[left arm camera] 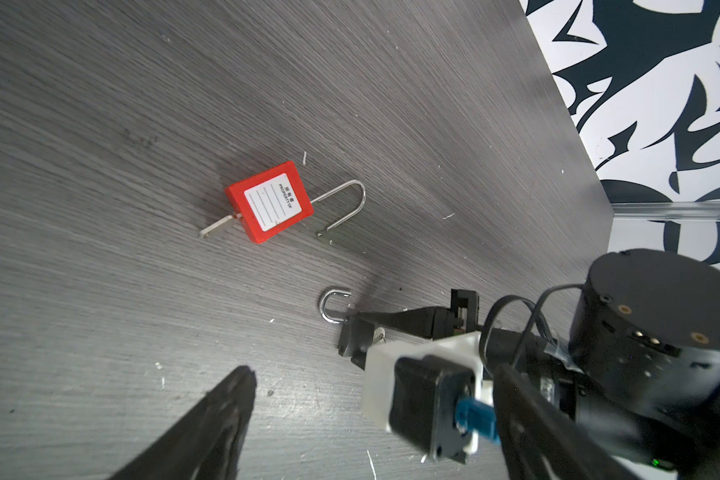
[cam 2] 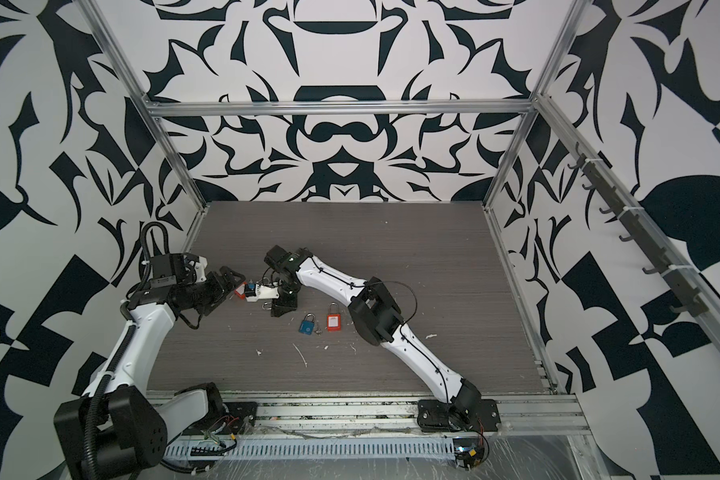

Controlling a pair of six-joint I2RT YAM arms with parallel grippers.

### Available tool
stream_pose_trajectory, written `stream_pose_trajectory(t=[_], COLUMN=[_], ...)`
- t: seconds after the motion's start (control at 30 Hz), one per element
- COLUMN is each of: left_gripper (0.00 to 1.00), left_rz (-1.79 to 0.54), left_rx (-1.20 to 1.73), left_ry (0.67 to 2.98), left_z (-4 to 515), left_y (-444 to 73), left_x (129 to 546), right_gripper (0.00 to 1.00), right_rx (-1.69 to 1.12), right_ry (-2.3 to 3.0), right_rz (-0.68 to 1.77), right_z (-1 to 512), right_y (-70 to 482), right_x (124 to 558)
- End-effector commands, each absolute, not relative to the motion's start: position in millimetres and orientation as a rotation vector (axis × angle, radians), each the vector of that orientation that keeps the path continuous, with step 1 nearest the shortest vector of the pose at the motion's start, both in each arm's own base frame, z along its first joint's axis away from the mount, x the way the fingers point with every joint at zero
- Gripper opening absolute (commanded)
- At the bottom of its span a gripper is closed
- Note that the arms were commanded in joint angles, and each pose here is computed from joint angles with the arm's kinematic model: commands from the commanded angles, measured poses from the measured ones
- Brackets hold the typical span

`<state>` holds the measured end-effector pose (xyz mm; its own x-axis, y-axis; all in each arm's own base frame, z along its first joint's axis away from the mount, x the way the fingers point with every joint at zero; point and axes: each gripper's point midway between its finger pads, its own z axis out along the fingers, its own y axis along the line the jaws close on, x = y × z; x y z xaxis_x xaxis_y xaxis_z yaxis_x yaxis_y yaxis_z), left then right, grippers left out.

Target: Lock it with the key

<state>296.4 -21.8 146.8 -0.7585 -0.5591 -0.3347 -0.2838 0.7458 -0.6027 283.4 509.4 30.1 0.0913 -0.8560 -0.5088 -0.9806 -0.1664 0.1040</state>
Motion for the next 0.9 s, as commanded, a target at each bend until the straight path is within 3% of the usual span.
stream_pose_trajectory(t=[0.0,0.13,0.47,0.7,0.87], left_gripper=[0.92,0.92,0.81,0.73,0.73], left_rz=[-0.731,-0.734,-0.827,-0.864,-0.801], left_rx=[-0.606,-0.517,-0.188,0.359,0.877], left_ry=[2.435,2.404,2.32,2.207,1.899], left_z=[151.8,160.1,178.9,197.5,212.6], left_y=[-22.8,-24.9,-53.3,-108.6,-159.4], left_x=[293.2,298.5,317.8,307.2,275.3], right_gripper=[0.22,0.13,0.12,0.13,0.13], right_rx=[-2.104,-2.018,-1.949,-1.962,-2.026], right_ry=[1.831,1.692,1.529,1.56,1.572], right_rz=[0.636,0.637,0.562,0.76,0.778], right_z=[49.6,100.0,164.0,187.3,193.2], right_y=[504.2,502.2,434.2,365.0,342.0], right_x=[282.9,293.7,301.3,275.4,254.7])
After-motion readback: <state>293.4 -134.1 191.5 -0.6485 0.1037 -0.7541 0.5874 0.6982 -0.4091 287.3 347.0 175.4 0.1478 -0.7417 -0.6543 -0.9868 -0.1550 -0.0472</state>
